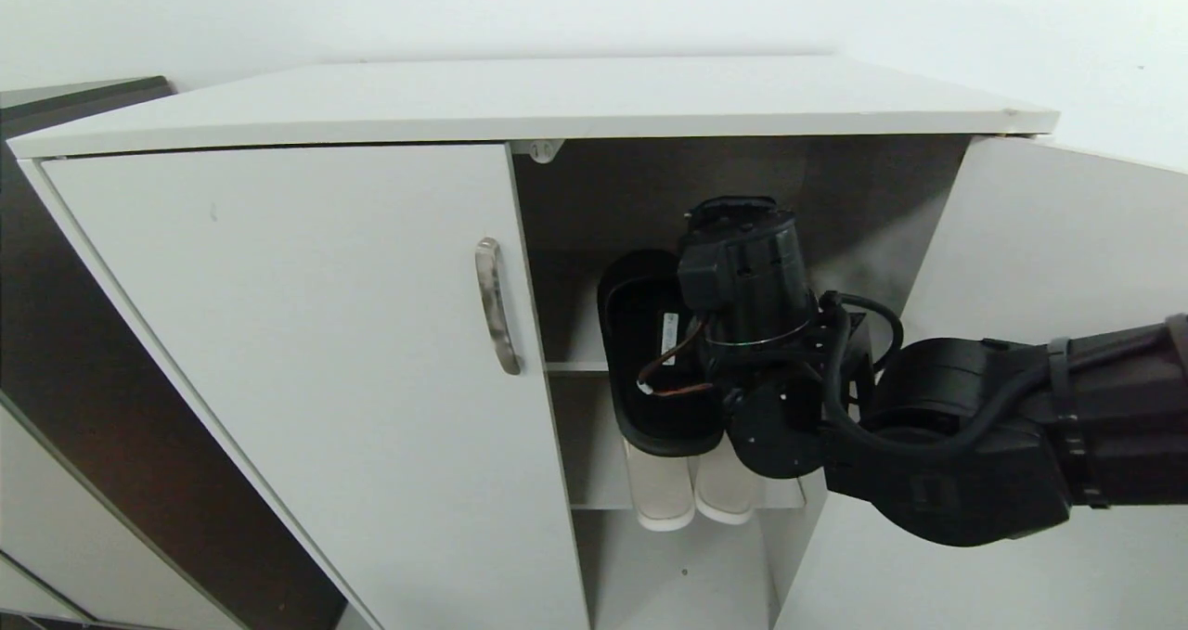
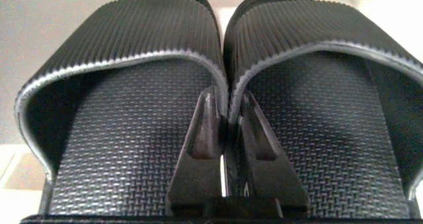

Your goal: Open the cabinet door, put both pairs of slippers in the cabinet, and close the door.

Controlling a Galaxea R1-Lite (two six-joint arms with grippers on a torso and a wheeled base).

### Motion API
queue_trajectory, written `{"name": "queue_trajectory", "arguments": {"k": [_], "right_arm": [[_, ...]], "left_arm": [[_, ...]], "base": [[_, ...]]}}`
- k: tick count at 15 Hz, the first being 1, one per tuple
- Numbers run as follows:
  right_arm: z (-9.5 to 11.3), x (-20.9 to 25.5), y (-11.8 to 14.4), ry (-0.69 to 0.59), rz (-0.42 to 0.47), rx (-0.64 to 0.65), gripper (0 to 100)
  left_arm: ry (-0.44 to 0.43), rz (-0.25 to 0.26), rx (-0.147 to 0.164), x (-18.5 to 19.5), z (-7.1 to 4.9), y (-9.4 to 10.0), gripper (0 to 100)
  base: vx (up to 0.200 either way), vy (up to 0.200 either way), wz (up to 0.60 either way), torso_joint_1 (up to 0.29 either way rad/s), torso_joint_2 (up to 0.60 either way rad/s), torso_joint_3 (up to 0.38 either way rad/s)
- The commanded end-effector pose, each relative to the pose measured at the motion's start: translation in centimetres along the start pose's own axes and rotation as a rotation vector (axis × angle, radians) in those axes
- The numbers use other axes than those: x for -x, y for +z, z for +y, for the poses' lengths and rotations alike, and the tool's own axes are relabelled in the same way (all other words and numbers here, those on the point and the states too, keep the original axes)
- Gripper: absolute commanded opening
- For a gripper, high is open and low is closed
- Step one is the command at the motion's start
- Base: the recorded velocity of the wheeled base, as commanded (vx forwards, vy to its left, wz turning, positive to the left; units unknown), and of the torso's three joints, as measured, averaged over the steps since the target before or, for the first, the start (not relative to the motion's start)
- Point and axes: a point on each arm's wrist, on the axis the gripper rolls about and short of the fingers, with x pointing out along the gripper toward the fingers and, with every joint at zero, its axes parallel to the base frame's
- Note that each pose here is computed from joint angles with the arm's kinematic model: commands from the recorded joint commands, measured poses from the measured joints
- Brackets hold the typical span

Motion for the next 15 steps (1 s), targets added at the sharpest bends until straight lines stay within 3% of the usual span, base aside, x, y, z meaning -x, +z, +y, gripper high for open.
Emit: {"name": "queue_trajectory", "arguments": {"k": [1, 15], "right_arm": [[-0.5, -1.1, -0.3, -0.024, 0.007, 0.015, 0], [0.1, -7.1, 1.4, -0.068, -0.053, 0.031, 0]], "left_arm": [[-0.001, 0.0, 0.001, 0.0, 0.0, 0.0, 0], [-0.001, 0.0, 0.002, 0.0, 0.0, 0.0, 0]], "base": [[0.0, 0.0, 0.0, 0.0, 0.0, 0.0], [0.0, 0.0, 0.0, 0.0, 0.0, 0.0]]}}
